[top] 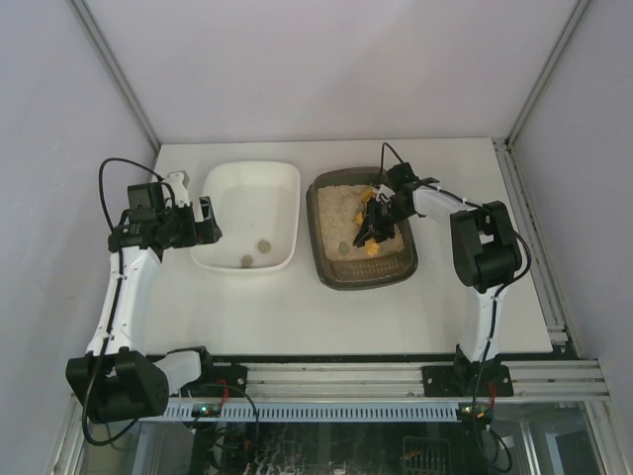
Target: Clean the litter box
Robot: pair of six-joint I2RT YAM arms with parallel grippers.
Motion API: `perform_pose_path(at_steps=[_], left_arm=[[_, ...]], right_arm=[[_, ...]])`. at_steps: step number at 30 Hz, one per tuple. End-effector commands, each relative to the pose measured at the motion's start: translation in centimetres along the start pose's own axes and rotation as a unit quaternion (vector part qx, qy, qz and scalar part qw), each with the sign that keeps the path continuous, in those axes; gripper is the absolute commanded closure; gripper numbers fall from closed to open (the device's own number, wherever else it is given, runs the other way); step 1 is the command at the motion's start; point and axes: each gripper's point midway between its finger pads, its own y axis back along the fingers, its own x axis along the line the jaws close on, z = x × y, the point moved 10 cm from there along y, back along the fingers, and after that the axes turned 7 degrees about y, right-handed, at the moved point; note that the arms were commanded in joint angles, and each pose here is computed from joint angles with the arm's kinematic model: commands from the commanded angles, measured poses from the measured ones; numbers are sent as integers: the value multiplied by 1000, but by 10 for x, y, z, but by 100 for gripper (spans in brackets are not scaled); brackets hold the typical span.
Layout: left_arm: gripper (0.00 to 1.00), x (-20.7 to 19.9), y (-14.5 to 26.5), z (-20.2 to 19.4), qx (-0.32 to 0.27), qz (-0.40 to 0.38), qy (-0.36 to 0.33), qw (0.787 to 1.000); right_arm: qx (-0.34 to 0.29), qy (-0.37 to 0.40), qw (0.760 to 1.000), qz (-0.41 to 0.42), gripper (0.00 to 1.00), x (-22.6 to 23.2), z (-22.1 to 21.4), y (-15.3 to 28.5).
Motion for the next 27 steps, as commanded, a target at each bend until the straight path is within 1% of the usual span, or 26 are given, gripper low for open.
perform_pose_path(at_steps=[1,8,14,15,17,18,20,23,25,27], left_arm=[[0,0,-1,0,-8,-1,-11,1000],[0,0,0,-2,-3,3,-13,1000],[0,3,-1,-10,5,6,-14,1000],[0,3,-1,-11,6,7,-15,1000],[0,4,-1,-12,7,10,-16,1000],[0,4,-1,-13,8,10,-17,1000],[0,4,-1,-13,9,12,-17,1000],[0,5,-1,-14,9,15,-15,1000],[0,5,-1,-13,9,19,-14,1000],[0,6,-2,-14,10,22,-13,1000]], right_arm=[[-45,12,999,25,100,12,-3,18],[-78,16,996,24,100,23,-27,40],[-86,31,996,25,100,29,-45,50],[-86,33,996,19,100,28,-47,51],[-89,43,995,-19,100,25,-52,49],[-87,55,994,-40,100,25,-55,48],[-89,91,991,-49,100,25,-61,44],[-101,138,985,-19,100,28,-69,34],[-113,136,984,21,100,27,-68,28],[-126,119,980,95,100,23,-69,24]])
